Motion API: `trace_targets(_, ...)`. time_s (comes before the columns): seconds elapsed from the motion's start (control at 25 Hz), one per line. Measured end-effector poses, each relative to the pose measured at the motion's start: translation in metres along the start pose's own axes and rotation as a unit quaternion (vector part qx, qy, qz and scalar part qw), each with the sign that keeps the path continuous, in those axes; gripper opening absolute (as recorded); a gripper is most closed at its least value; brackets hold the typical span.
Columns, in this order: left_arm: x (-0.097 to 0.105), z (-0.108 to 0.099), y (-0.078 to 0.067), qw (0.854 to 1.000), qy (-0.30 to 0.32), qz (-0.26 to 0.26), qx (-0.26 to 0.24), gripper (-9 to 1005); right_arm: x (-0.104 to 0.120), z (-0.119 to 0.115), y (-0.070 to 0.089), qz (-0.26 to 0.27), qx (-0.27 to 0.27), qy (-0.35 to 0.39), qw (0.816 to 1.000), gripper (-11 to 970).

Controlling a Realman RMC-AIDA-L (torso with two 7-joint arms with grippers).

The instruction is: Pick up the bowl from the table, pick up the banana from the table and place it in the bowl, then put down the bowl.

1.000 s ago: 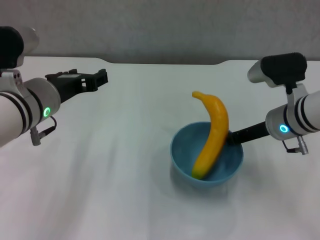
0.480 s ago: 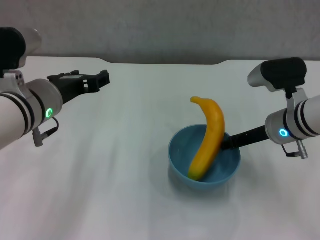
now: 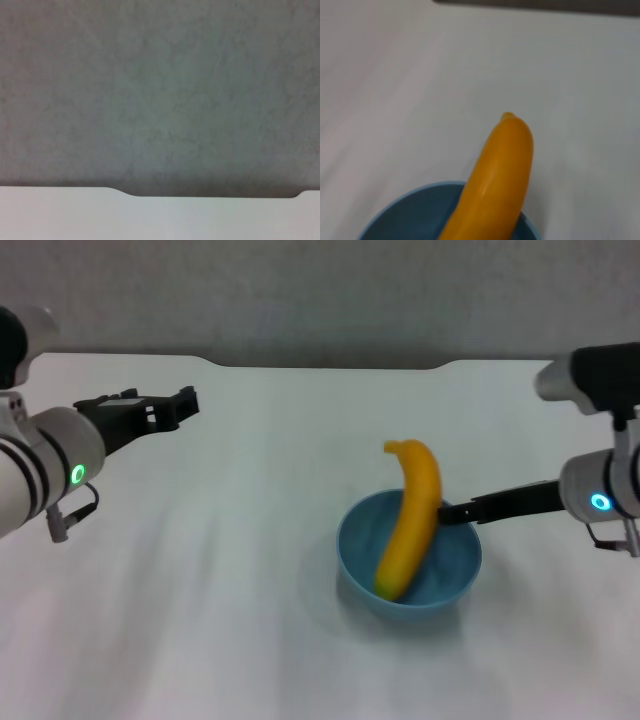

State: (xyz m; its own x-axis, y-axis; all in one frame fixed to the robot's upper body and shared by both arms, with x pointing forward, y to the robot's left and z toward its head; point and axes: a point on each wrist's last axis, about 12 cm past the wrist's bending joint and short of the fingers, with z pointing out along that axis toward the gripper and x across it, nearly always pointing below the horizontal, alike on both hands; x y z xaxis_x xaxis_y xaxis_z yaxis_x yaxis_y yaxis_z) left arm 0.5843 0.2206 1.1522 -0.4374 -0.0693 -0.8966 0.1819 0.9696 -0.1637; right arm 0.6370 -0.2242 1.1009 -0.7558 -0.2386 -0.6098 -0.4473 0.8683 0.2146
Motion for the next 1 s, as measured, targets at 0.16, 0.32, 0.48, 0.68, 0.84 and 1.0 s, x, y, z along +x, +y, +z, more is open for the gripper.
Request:
trace_targets(0.16,0.005,-0.004,0.007,1.000,-0.008,-0.007,-0.009,730,0.015,-0.016,-0.006,0.000,0.004,-0.026,1.000,747)
trace_targets(0.32,0.012,-0.007,0.016,1.000,-0.023,-0.012,-0.016,729,0.033,-0.032,-0.017,-0.007,0.028,-0.071,0.997,827)
trace_targets(0.48,0.026,-0.004,0.022,0.999,-0.038,-0.013,-0.015,728,0.059,-0.040,-0.032,0.010,0.046,-0.129,0.991,821)
trace_targets(0.68,0.043,0.001,0.029,0.999,-0.045,-0.010,-0.016,728,0.091,-0.045,-0.047,0.023,0.071,-0.185,0.980,819)
trace_targets(0.84,0.053,0.002,0.037,0.998,-0.060,-0.010,-0.020,727,0.115,-0.037,-0.054,0.039,0.091,-0.206,0.974,820)
trace_targets(1.0,0.064,0.000,0.040,0.996,-0.091,-0.006,-0.011,728,0.134,-0.032,-0.062,0.051,0.104,-0.216,0.970,821)
